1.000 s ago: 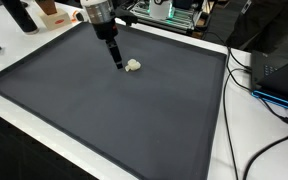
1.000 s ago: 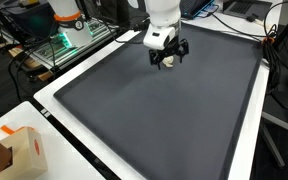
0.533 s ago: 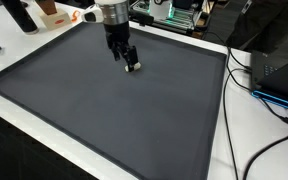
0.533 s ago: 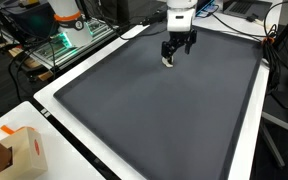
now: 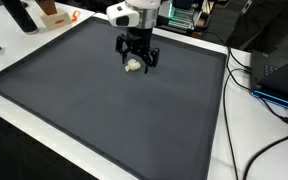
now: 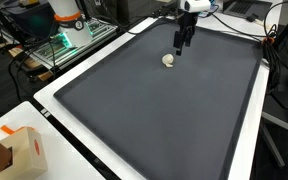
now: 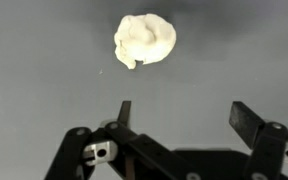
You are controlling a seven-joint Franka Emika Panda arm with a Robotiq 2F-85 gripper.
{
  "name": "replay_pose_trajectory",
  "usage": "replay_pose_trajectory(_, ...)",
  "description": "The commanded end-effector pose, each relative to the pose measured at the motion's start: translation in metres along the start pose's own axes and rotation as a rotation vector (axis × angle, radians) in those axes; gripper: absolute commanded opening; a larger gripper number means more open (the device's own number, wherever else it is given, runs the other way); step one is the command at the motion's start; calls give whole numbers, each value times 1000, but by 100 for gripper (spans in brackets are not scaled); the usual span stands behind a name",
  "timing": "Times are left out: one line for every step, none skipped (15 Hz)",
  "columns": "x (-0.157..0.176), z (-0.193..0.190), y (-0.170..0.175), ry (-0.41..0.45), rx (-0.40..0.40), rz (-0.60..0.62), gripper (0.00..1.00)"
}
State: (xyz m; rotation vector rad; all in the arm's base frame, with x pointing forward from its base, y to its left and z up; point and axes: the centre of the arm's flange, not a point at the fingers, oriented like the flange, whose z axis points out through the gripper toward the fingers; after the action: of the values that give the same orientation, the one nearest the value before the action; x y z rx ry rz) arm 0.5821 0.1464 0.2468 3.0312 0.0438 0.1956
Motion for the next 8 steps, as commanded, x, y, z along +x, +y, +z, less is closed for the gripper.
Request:
replay_pose_trajectory(-11, -6, -21, -5, -117, -165, 100)
replay_pose_trajectory(-15, -7, -26, -11, -150, -209, 100)
replay_pose_trajectory(-19, -7, -31, -23, -183, -254, 100)
replay_pose_trajectory(-23, -8, -36, -28, -221, -292, 100)
replay_pose_trajectory(-27, -8, -40, -34, -261, -331, 100)
replay_pose_trajectory(-31, -9, -45, -40, -304, -368, 100)
replay_pose_trajectory(-35, -8, -48, -44, -346, -407, 100)
replay_pose_trajectory(-38, -7, -51, -44, -390, -444, 100)
